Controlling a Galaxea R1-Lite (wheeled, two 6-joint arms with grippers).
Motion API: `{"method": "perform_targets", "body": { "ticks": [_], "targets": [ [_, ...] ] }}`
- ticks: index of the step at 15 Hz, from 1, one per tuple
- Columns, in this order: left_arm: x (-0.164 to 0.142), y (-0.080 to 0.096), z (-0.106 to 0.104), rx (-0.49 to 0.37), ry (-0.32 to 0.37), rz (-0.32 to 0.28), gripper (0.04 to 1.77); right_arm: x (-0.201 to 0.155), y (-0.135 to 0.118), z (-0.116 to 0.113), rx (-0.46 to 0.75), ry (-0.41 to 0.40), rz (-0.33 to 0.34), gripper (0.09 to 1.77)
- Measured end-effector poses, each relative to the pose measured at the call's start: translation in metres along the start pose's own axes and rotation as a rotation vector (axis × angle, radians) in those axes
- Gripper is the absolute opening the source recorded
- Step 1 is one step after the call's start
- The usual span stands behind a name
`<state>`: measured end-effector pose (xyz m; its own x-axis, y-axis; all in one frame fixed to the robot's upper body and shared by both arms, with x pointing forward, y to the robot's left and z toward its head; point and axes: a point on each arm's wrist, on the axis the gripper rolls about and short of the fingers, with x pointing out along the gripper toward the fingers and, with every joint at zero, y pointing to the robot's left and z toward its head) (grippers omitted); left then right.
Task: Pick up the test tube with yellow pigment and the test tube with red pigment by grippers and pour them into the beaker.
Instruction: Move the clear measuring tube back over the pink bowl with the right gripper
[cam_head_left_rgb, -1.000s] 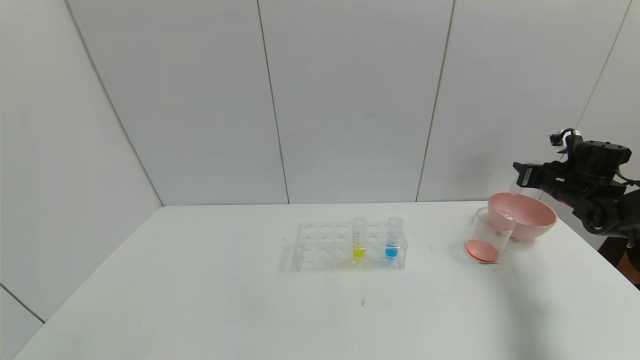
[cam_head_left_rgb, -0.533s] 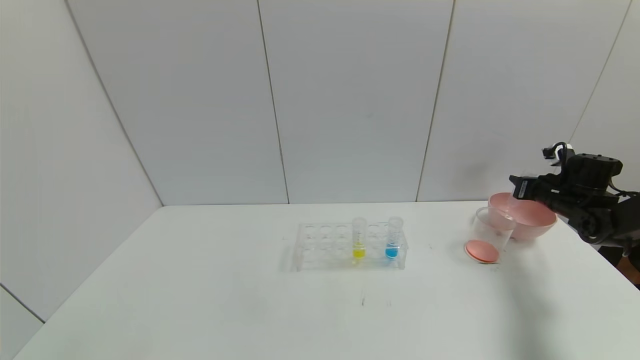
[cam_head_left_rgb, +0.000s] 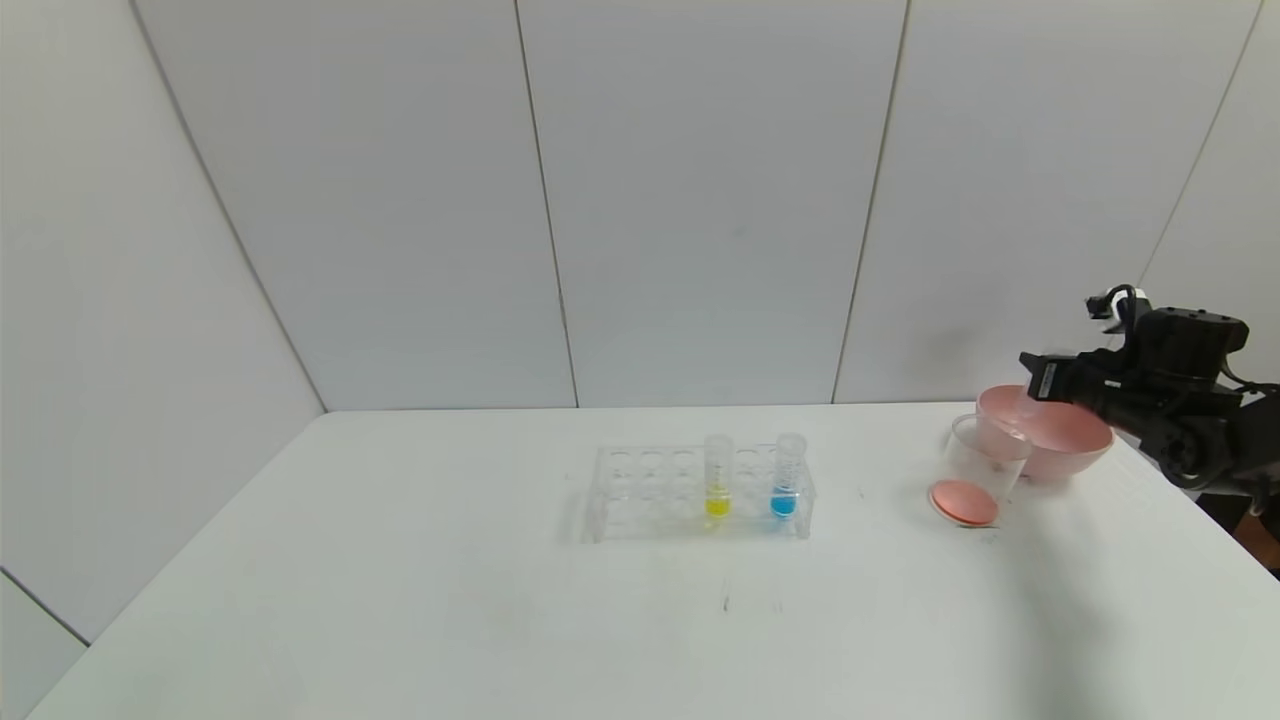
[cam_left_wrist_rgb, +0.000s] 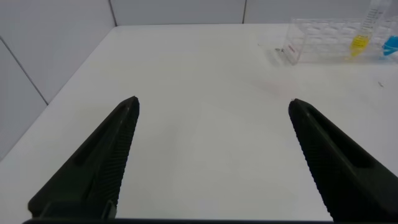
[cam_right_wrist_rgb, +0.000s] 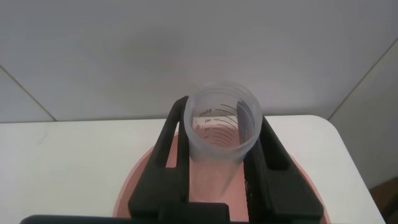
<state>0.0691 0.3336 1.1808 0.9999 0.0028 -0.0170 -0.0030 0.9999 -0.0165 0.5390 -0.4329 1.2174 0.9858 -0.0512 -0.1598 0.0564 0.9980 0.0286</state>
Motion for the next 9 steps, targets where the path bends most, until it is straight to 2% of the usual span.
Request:
{"method": "perform_targets", "body": {
  "ticks": [2, 5, 9],
  "targets": [
    [0.0, 0.0, 0.0, 0.0, 0.0, 0.0, 1.72, -0.0016, -0.0018, 0.0006, -0.001, -0.003, 0.01, 0.62],
    [0.0, 0.0, 0.0, 0.0, 0.0, 0.0, 1.72, -0.0038, -0.0035, 0.0013, 0.001, 0.008, 0.004, 0.97],
    [0.0, 0.0, 0.0, 0.0, 0.0, 0.0, 1.72, -0.0042, -0.0049, 0.0022, -0.001, 0.003, -0.004, 1.27]
  ]
}}
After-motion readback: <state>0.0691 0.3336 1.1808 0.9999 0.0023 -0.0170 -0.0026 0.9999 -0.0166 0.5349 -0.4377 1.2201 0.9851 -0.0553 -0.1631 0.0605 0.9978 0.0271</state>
